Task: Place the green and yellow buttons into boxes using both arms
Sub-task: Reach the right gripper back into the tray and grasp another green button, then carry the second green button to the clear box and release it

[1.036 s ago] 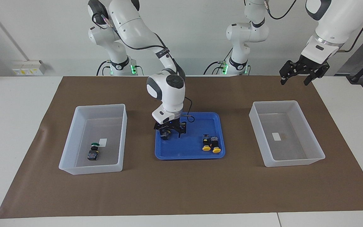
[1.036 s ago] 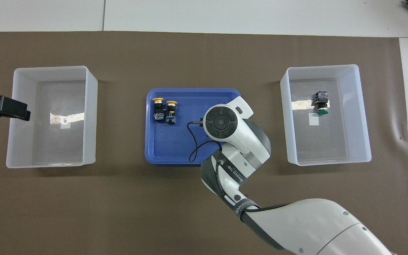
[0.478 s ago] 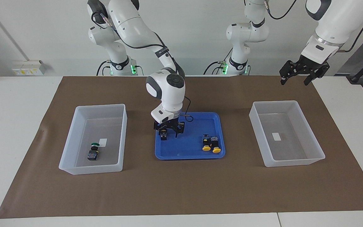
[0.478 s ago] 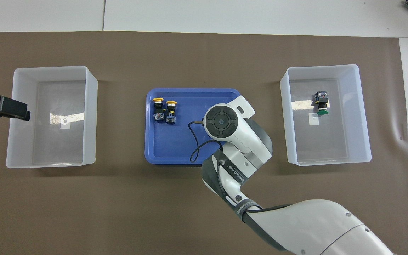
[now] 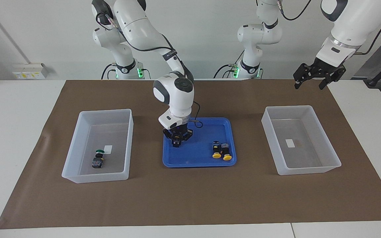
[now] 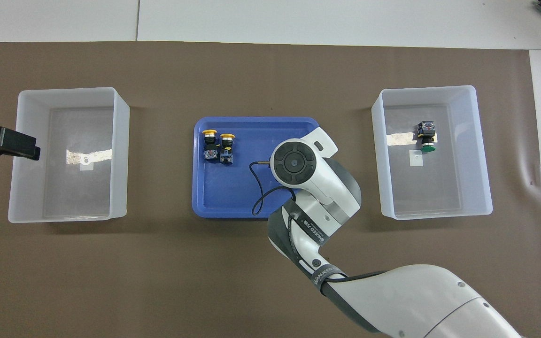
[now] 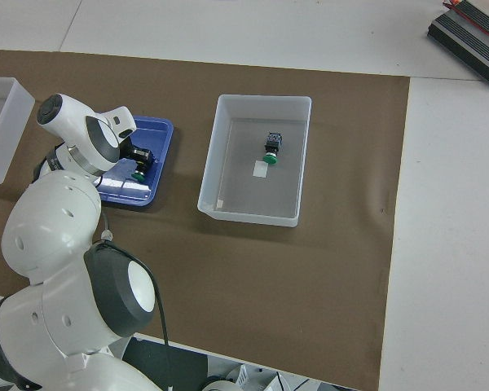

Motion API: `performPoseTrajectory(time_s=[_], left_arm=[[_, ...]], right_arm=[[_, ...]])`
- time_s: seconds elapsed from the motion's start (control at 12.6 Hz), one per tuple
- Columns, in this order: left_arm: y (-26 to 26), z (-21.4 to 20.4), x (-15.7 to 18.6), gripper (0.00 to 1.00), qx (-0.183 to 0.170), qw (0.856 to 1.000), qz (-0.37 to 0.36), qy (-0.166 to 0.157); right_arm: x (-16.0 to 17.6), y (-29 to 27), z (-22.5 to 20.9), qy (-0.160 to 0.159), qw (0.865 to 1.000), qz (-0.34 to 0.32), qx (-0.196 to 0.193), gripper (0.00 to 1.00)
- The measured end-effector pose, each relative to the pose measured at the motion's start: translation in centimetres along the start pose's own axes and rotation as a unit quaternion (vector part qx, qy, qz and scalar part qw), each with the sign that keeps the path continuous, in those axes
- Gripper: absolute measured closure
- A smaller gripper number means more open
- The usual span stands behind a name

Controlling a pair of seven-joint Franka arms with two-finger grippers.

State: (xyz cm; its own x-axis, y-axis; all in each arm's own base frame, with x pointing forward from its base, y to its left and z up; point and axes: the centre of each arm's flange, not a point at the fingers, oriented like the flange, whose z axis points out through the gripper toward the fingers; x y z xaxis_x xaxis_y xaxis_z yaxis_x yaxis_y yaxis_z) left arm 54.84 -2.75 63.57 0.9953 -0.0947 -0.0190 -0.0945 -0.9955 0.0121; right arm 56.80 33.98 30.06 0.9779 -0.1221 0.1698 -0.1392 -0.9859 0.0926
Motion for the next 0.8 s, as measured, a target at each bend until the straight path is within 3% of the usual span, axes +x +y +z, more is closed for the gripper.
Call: performPoseTrajectory(time_s=[0.16,0.32,0.56,0.8], left_arm=[[0.0,0.0,0.0,0.0,0.0,1.0,0.0,0.0],[0.0,0.0,0.0,0.0,0.0,1.0,0.0,0.0],[0.0,0.0,0.0,0.0,0.0,1.0,0.0,0.0],[0.0,0.0,0.0,0.0,0.0,1.0,0.0,0.0]], right_arm=[[1.0,0.3,-1.4,0.007,1.0,0.007,0.002,0.67],[3.6,2.9,-5.6,0.015,1.0,0.01,0.0,0.67],[8.1,11.7,-12.1,0.019,0.999,-0.035,0.006,0.67],[11.5,21.9,-13.3,0.012,0.994,-0.109,-0.007,0.67]])
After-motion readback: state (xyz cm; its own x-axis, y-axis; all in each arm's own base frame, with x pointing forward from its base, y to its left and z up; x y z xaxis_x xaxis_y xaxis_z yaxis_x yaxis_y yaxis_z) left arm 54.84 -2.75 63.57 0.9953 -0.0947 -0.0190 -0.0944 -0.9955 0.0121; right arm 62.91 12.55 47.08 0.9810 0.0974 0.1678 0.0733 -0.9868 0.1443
